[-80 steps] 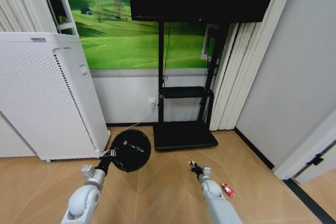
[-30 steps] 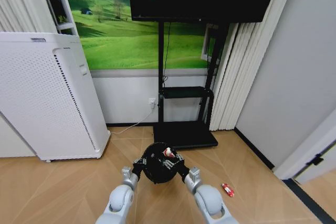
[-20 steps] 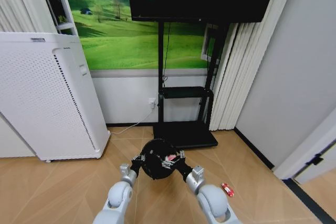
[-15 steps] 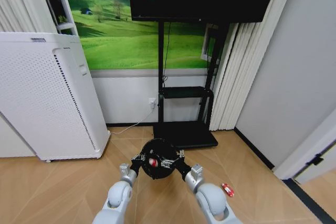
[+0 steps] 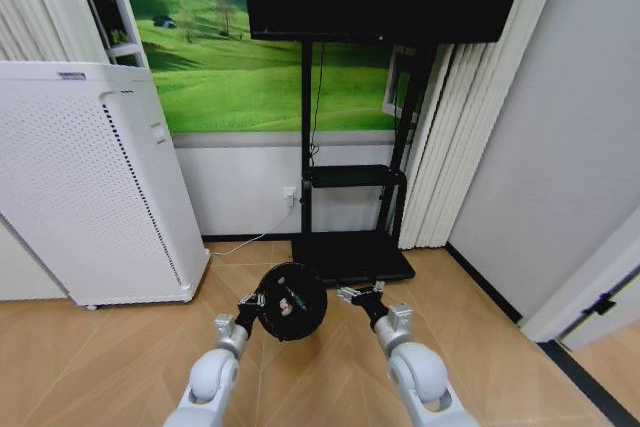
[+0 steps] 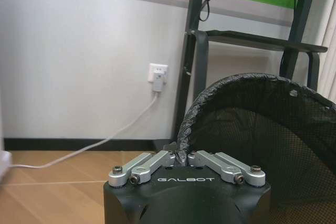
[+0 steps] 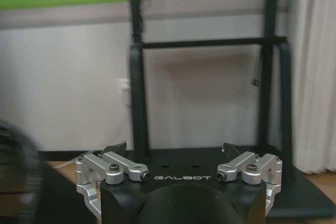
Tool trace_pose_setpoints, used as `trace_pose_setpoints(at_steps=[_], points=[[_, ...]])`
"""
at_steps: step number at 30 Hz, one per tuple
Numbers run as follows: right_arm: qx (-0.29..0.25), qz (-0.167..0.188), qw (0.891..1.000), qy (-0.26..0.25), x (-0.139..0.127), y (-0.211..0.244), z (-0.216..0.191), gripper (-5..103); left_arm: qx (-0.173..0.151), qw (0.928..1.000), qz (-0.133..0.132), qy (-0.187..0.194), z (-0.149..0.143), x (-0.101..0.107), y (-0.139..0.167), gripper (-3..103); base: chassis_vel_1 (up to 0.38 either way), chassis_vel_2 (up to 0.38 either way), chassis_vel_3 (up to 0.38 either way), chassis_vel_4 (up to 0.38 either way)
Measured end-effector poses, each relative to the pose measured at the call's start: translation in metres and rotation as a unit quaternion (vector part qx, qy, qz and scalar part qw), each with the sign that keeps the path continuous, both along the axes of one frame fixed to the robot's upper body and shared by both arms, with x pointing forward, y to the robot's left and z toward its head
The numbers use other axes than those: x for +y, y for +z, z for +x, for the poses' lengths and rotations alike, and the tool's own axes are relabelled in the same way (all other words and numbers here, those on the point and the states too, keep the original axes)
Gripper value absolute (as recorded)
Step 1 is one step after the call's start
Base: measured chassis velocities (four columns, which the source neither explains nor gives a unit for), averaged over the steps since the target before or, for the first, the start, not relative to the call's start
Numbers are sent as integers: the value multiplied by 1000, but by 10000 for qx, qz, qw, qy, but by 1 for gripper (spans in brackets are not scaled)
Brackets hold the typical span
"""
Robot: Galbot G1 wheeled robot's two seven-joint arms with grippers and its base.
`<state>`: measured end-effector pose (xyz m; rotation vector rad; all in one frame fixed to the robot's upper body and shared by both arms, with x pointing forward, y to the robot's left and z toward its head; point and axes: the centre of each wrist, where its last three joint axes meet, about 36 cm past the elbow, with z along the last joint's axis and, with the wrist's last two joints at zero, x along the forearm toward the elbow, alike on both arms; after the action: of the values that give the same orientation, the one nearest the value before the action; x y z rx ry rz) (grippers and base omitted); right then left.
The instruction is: Pick up the trash bin and place the garbage on the floor into it.
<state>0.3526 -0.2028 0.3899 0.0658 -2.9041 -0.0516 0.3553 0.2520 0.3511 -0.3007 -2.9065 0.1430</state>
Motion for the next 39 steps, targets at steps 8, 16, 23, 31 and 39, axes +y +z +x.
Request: trace_pose_setpoints(at_steps=[8, 16, 23, 31, 39], points=[[356, -236, 9985, -341, -16, -62, 1, 100, -207, 9991, 272, 247, -31, 50, 25, 3, 0, 0, 0, 0], [395, -163, 9988, -247, -28, -76, 0, 100, -345, 9984, 307, 313, -46, 65, 42, 3, -11, -10, 12, 16], [371, -184, 9989, -205, -32, -76, -1, 100, -370, 9985, 245, 310, -49, 60, 45, 3, -123, -115, 110, 120], [298, -141, 9993, -176, -31, -83, -1, 100, -353, 9985, 227, 340, -51, 58, 44, 3, -235, -236, 241, 249], [694, -107, 9975, 18, -33, -118, 4, 100, -382, 9983, 221, 367, -51, 58, 50, 3, -186, -195, 180, 182]])
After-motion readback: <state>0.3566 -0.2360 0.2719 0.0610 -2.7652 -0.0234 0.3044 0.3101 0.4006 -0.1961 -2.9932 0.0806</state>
